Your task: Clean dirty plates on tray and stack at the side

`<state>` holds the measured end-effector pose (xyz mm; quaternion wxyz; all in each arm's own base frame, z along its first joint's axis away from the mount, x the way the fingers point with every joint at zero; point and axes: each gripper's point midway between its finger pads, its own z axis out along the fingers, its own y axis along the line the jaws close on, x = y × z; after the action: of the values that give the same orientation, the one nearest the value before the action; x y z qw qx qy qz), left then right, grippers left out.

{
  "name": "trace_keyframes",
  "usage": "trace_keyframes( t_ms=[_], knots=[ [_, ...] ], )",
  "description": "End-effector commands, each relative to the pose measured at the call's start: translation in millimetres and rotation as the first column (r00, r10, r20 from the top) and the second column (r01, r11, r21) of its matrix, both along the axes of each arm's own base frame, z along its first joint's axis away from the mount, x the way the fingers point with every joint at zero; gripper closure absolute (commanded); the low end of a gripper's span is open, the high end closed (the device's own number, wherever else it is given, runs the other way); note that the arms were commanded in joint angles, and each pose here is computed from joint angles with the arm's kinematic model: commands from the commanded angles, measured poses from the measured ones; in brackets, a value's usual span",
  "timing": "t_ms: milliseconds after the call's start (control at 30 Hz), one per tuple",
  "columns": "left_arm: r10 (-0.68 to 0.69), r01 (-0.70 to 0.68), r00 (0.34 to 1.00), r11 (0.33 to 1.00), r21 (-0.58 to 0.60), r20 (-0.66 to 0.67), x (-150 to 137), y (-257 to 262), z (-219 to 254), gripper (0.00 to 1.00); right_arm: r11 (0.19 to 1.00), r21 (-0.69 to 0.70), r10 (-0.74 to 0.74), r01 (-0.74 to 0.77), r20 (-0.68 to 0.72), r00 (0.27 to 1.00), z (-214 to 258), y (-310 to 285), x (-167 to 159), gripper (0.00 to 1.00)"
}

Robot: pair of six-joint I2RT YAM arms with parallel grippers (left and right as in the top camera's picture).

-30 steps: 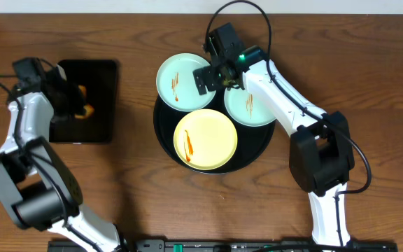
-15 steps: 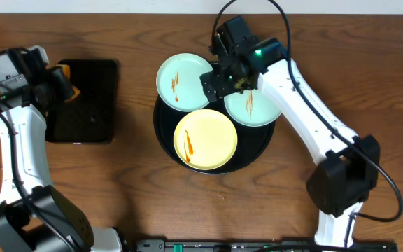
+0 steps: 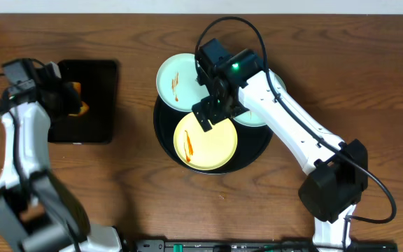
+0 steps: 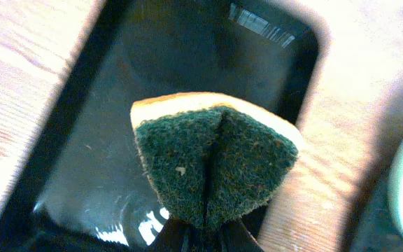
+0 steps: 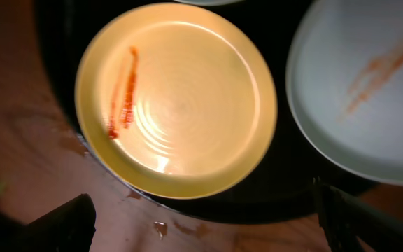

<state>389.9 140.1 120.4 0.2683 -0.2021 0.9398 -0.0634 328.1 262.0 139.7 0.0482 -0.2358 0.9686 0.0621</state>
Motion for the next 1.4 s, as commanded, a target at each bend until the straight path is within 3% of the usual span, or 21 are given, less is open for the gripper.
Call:
trace_keyframes(
  t_ms=[0, 200, 333, 533, 700, 867, 1033, 1200, 1367],
  knots=[
    [-0.019, 0.012, 0.992, 0.999, 0.053, 0.127, -1, -3, 57, 0.93, 0.993, -0.06, -0.103, 0.104, 0.026, 0.994, -3, -11, 6, 0.01],
    [-0.01, 0.01, 0.999, 1.0, -0.012, -0.031, -2, -2, -23, 0.93, 0.989, -0.083, -0.125, 0.125, -0.003, 0.992, -10, -13, 2, 0.01],
    [-0.016, 0.013, 0.998, 0.999, -0.046, -0.066, -3, -4, -39, 0.93, 0.987, -0.107, -0.123, 0.119, -0.028, 0.992, -16, -17, -5, 0.01],
    [-0.083, 0.093, 0.99, 0.991, -0.094, 0.111, 3, -28, 29, 0.93, 0.985, -0.125, -0.124, 0.117, -0.046, 0.991, -34, -20, -10, 0.01],
    [-0.097, 0.107, 0.975, 0.994, -0.038, 0.201, -6, -36, 74, 0.93, 0.984, -0.14, -0.125, 0.114, -0.068, 0.99, -43, -24, -15, 0.01],
    [-0.008, 0.003, 0.997, 0.997, 0.079, 0.074, -11, -8, 29, 0.92, 0.989, -0.098, -0.121, 0.112, -0.082, 0.989, -43, -15, -16, 0.01],
    [0.016, -0.016, 1.0, 1.0, 0.009, 0.006, -10, -10, -2, 0.93, 0.993, -0.048, -0.113, 0.107, -0.137, 0.984, -42, -6, -25, 0.01],
    [-0.054, 0.063, 0.989, 0.997, -0.055, 0.139, -1, -31, 39, 0.93, 0.992, -0.062, -0.114, 0.106, -0.137, 0.984, -42, -9, -25, 0.01],
    [-0.132, 0.192, 0.931, 0.97, -0.148, 0.34, -7, -70, 106, 0.93, 0.992, -0.061, -0.114, 0.107, -0.136, 0.984, -42, -8, -25, 0.01]
  ],
)
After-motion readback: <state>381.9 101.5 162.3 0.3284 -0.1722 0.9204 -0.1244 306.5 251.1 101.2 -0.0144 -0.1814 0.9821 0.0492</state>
